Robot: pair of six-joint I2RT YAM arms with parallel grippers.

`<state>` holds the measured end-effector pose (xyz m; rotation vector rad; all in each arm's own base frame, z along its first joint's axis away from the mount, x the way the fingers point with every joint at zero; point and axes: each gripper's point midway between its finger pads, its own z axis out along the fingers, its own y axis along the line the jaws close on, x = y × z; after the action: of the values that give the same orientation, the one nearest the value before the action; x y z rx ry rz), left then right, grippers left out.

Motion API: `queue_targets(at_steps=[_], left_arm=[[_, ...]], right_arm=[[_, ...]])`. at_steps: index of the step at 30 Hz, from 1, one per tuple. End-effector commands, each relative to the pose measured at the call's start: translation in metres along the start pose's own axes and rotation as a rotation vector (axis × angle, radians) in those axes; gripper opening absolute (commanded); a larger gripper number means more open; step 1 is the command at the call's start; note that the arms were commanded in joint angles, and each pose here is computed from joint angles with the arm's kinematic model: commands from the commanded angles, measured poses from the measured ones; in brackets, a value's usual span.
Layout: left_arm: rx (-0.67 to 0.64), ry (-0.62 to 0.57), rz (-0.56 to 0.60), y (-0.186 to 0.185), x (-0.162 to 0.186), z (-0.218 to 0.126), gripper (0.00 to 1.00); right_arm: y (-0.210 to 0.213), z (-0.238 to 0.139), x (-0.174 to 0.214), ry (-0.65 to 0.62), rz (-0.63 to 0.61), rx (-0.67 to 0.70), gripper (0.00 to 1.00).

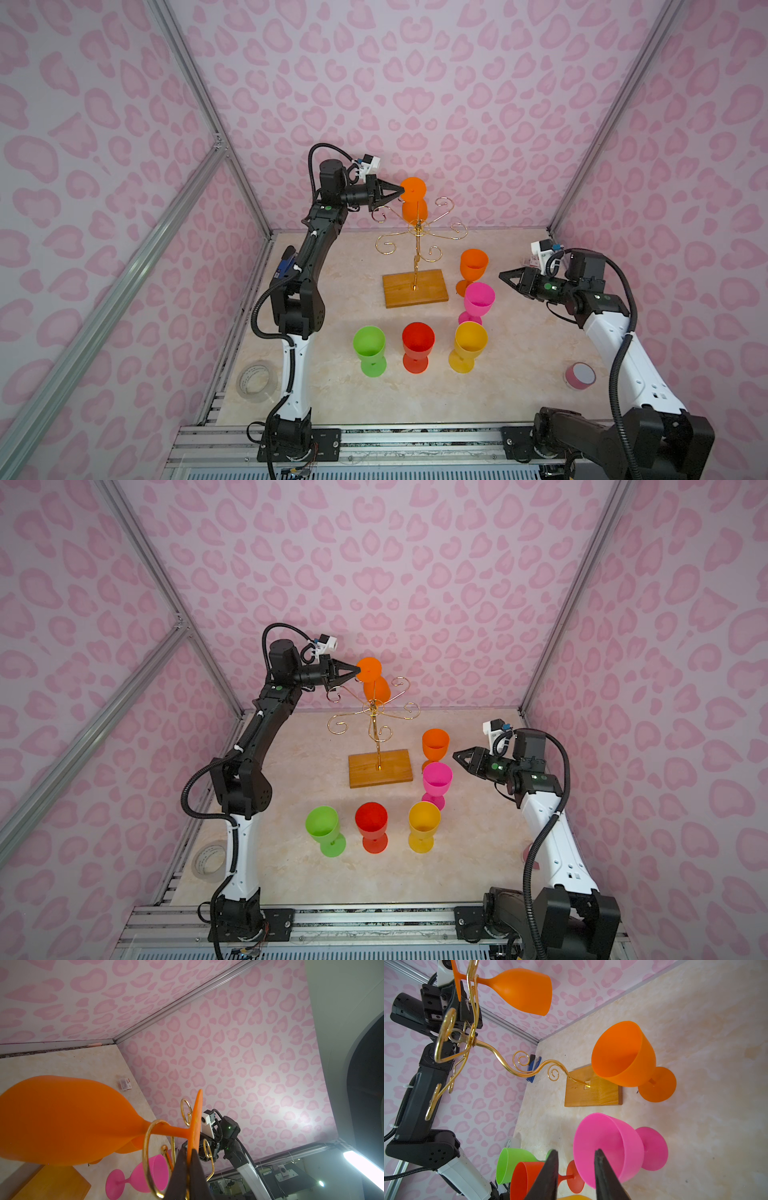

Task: Take the wine glass off the wine glass rack
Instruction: 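Pull the held orange glass back away from the rack with the left gripper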

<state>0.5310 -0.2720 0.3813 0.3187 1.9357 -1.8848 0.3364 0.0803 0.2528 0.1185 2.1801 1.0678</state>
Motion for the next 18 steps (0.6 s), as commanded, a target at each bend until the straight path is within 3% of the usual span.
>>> queue_targets(at_steps=[1, 18], left_arm=[[0.03, 0.002, 0.088, -0.034, -0.001, -0.009, 0.02], [0.029, 0.001, 0.101, -0.037, -0.004, -0.024, 0.02]], right_arm=[[0.001, 0.001, 0.001, -0.001, -0.01, -0.01, 0.31], [-0.002, 0.003, 0.0, 0.001, -0.003, -0.011, 0.31]])
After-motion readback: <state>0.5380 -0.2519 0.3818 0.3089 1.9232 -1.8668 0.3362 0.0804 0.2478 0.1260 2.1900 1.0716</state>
